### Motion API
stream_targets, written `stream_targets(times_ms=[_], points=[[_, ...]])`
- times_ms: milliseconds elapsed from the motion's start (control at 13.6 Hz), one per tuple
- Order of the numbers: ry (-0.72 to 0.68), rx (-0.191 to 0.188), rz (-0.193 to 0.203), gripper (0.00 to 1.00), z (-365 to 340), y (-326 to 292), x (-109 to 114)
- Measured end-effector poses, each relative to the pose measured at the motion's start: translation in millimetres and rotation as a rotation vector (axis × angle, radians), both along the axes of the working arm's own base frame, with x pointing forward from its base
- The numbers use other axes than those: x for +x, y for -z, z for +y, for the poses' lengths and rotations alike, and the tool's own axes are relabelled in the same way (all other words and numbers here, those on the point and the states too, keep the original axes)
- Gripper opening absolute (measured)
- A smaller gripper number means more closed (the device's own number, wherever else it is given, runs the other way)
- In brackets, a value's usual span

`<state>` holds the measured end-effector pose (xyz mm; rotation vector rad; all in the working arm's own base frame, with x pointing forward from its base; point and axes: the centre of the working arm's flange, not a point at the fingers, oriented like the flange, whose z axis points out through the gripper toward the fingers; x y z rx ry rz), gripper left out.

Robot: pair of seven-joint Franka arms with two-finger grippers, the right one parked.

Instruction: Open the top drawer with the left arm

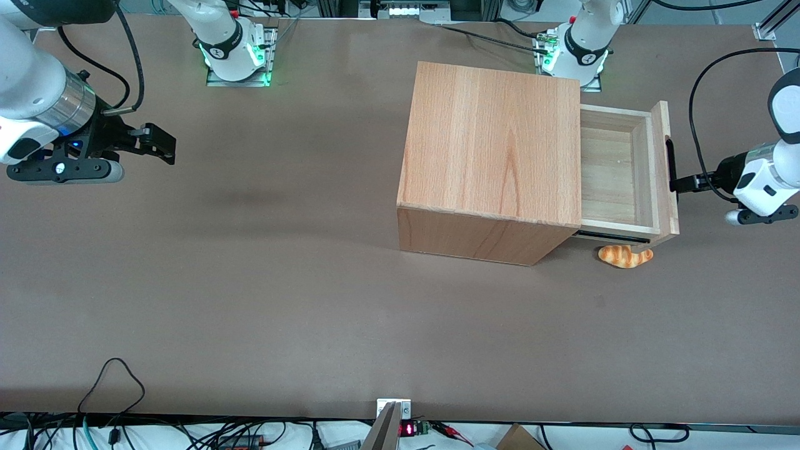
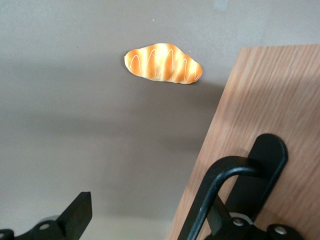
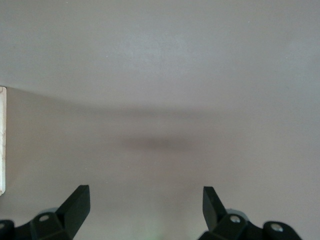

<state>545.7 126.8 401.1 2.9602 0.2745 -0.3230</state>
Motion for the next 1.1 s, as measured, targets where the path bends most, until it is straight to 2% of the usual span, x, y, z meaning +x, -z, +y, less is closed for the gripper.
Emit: stream_targets(times_ms=[293,513,807,1100], points=[[-0.021,-0.060,-0.008,1.00,16.1,-7.3,-1.8],[-0.015,-0.081,-0.004,1.00,28.3,-21.7,-2.3],[0.004,-0.085,-0.018,1.00,30.7,-63.5,5.5],[0.035,-0.073,-0.073,1.00,22.0,-107.6,17.2]])
